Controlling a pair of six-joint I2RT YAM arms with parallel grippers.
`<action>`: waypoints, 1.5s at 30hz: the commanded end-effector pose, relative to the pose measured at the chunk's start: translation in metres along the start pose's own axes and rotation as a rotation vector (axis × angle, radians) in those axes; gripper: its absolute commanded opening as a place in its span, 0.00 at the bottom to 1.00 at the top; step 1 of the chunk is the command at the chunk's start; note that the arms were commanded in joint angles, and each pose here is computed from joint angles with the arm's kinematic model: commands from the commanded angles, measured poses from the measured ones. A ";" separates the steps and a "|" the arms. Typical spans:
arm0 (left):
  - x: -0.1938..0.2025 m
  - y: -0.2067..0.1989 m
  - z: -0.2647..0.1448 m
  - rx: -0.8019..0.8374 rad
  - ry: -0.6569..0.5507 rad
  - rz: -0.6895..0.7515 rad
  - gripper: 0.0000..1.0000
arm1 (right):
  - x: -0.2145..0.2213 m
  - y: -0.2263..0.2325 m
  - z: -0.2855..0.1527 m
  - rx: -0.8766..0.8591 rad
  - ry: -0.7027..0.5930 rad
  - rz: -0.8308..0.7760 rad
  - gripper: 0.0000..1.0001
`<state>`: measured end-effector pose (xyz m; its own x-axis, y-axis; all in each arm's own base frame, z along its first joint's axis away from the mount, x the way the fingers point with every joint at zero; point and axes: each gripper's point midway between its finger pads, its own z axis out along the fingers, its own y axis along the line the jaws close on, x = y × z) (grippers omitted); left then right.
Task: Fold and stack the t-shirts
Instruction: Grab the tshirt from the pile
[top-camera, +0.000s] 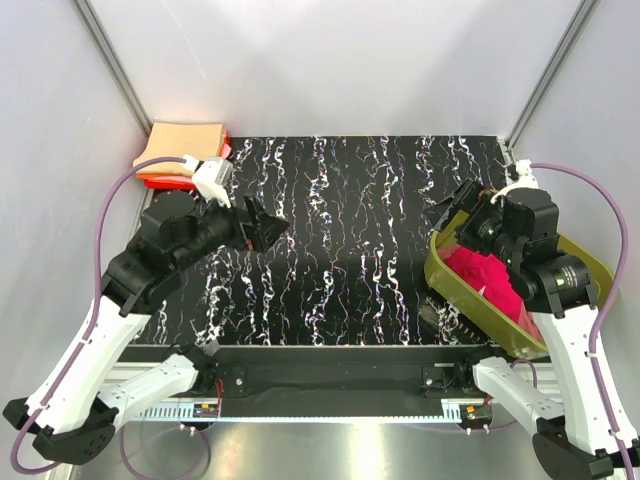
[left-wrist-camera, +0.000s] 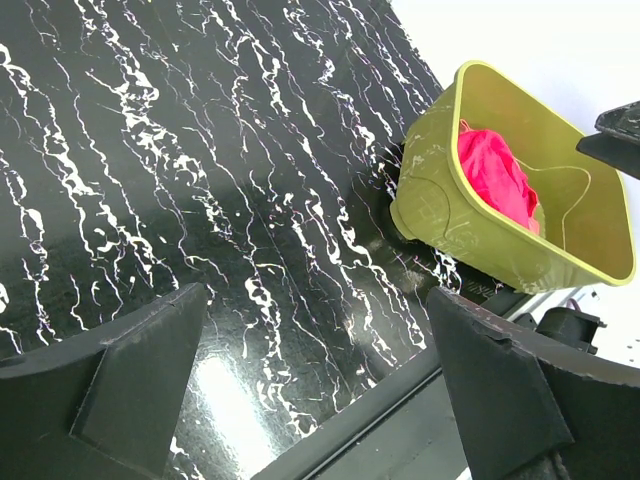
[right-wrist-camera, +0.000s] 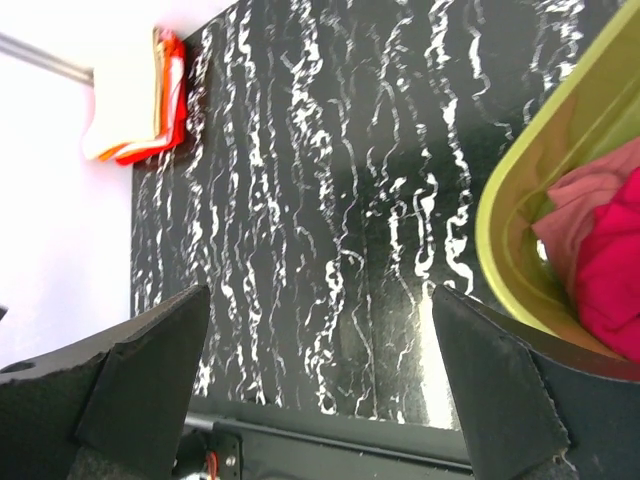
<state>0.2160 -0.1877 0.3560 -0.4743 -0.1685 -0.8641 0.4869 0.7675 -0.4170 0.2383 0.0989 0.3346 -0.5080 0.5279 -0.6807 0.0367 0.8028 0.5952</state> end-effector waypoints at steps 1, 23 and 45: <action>-0.003 0.001 0.000 -0.002 -0.018 0.017 0.99 | -0.020 -0.007 -0.008 0.060 -0.094 0.009 1.00; 0.058 0.010 0.027 0.006 0.187 -0.073 0.99 | -0.048 -0.265 0.048 1.081 -0.151 0.132 0.78; 0.072 0.020 0.038 -0.047 0.257 -0.089 0.99 | 0.002 -0.338 0.074 1.108 -0.085 0.324 0.40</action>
<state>0.2166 -0.2072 0.2612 -0.7262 -0.0777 -0.6831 0.3706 0.7927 -0.4841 0.2795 -0.1434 0.0864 -0.3276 0.7564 -0.5662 0.9092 0.4154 0.0289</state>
